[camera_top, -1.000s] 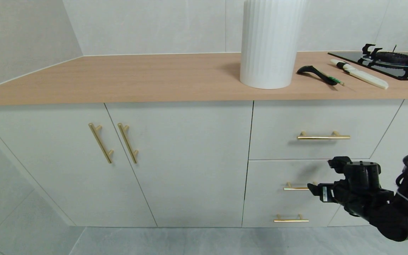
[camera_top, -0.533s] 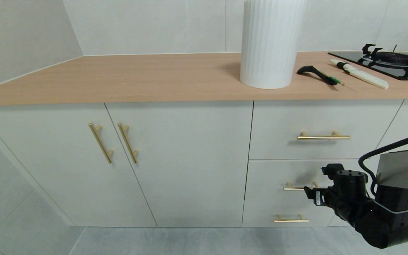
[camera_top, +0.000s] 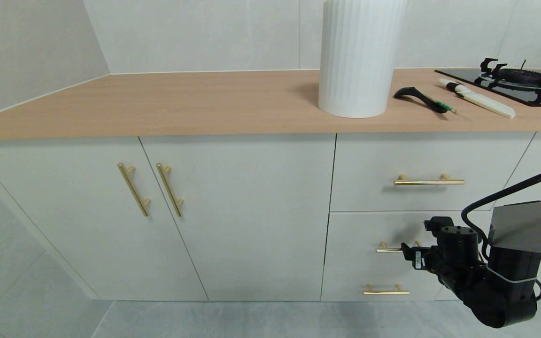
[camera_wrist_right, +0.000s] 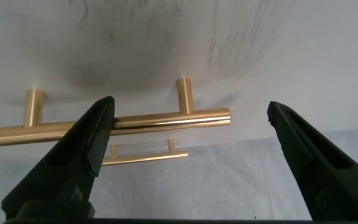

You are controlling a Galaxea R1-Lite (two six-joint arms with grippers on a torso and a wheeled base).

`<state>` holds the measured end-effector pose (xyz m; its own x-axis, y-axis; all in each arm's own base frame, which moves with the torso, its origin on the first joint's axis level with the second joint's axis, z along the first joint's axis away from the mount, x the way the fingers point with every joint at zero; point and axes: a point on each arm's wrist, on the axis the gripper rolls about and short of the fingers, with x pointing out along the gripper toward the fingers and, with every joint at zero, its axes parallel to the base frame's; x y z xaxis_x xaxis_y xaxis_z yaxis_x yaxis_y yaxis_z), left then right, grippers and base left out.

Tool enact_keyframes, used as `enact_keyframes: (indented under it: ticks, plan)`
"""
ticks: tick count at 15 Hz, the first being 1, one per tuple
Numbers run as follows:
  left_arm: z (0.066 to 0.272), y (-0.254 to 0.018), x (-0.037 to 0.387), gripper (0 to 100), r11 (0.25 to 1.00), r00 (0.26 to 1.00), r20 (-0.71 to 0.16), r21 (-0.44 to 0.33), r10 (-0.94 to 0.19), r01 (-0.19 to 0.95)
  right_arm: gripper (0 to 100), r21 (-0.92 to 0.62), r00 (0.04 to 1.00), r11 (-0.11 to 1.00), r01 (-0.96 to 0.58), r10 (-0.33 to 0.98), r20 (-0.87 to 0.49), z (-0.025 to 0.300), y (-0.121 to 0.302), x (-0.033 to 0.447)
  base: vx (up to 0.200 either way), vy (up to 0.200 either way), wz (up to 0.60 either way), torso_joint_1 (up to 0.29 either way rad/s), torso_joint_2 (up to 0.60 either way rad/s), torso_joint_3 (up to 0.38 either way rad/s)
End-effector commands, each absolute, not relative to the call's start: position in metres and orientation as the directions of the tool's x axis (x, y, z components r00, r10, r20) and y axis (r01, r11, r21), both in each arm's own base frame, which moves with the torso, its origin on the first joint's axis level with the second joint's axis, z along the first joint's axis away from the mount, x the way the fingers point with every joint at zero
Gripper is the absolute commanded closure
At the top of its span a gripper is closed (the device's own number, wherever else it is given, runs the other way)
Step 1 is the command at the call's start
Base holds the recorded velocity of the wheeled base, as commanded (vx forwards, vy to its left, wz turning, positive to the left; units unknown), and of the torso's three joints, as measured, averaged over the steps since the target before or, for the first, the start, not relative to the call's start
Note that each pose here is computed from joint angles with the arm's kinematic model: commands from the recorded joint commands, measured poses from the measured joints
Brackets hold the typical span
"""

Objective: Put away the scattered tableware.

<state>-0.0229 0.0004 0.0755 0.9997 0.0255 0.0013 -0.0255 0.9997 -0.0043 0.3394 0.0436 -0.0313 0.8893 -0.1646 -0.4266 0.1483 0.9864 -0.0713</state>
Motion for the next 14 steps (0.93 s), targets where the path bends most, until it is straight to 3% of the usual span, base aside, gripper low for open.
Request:
enact_keyframes:
  ticks: [1, 7, 11, 14]
  plan:
    - [0.075, 0.0, -0.023, 0, 1.0, 1.0, 0.0, -0.005, 0.026, -0.026, 0, -0.081, 0.879, 0.986, 0.143, -0.165, -0.448, -0.033, 0.043, 0.336, 0.0, 0.0, 0.0, 0.0, 0.0, 0.0]
    - [0.075, 0.0, -0.023, 0, 1.0, 1.0, 0.0, -0.005, 0.026, -0.026, 0, -0.095, 0.837, 0.991, 0.092, -0.129, -0.532, -0.018, 0.042, 0.32, 0.0, 0.0, 0.0, 0.0, 0.0, 0.0]
    - [0.075, 0.0, -0.023, 0, 1.0, 1.0, 0.0, -0.005, 0.026, -0.026, 0, 0.029, 0.779, 0.989, -0.144, 0.131, -0.613, 0.101, 0.049, 0.258, 0.0, 0.0, 0.0, 0.0, 0.0, 0.0]
    - [0.075, 0.0, -0.023, 0, 1.0, 1.0, 0.0, -0.005, 0.026, -0.026, 0, 0.072, 0.807, 0.976, -0.203, 0.209, -0.553, 0.15, 0.057, 0.229, 0.0, 0.0, 0.0, 0.0, 0.0, 0.0]
